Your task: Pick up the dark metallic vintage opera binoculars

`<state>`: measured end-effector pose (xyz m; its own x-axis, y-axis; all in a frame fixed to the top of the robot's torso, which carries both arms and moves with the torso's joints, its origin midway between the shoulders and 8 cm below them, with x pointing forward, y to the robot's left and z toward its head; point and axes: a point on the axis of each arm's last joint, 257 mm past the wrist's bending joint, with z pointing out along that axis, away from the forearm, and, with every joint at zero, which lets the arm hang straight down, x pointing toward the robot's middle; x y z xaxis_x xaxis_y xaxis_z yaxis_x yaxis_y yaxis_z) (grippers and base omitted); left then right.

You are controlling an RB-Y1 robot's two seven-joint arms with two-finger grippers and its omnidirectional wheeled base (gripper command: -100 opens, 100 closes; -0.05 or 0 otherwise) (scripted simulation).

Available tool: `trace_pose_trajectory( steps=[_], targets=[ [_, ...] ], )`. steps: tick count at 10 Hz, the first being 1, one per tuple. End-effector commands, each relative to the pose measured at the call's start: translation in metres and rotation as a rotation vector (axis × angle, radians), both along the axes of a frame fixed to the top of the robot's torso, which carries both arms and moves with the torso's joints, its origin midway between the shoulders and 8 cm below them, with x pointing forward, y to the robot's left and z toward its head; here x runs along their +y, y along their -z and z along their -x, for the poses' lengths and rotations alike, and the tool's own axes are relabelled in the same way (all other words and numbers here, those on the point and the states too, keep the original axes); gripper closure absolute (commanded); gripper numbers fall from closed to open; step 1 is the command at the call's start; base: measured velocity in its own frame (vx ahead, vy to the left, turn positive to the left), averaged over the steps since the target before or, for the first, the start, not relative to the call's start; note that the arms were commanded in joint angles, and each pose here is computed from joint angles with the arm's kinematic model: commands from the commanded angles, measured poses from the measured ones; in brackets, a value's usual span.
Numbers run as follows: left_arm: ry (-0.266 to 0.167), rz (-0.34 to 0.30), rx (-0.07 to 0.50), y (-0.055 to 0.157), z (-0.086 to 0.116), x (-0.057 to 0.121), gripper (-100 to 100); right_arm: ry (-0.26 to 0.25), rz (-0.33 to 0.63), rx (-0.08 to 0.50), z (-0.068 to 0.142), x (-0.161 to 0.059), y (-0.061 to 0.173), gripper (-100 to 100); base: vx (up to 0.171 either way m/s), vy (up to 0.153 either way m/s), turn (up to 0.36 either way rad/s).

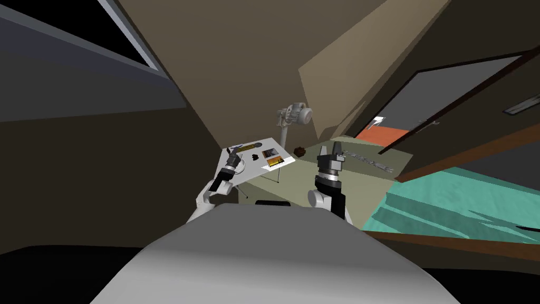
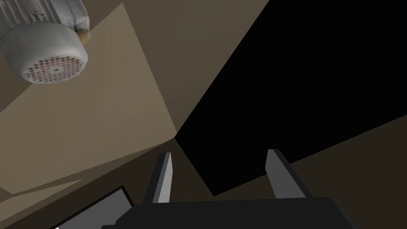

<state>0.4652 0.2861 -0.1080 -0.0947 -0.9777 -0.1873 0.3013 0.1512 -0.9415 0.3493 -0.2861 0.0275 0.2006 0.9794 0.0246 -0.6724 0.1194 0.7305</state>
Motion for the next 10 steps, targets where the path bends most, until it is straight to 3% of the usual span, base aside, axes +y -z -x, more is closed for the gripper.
trace_pose_trajectory(
  steps=[1,3,4,5,7,10],
  targets=[
    [-0.009,-0.010,0.066,0.021,-0.008,0.014,-100,0.000,0.000,0.000,0.000,0.000,0.000,0,-0.023,0.004,-0.247],
    [-0.019,-0.018,0.123,0.038,-0.014,0.026,-100,0.000,0.000,0.000,0.000,0.000,0.000,0,-0.031,0.005,-0.259],
    [-0.028,-0.026,0.178,0.055,-0.020,0.038,-100,0.000,0.000,0.000,0.000,0.000,0.000,0,-0.018,-0.003,-0.253],
    [-0.031,-0.026,0.182,0.057,-0.020,0.039,-100,0.000,0.000,0.000,0.000,0.000,0.000,0,-0.012,0.000,-0.132],
    [-0.058,-0.036,0.295,0.090,-0.026,0.066,-100,0.000,0.000,0.000,0.000,0.000,0.000,0,-0.005,-0.011,-0.317],
    [-0.085,-0.054,0.366,0.112,-0.026,0.089,-100,0.000,0.000,0.000,0.000,0.000,0.000,0,0.005,-0.009,-0.148]
  ],
)
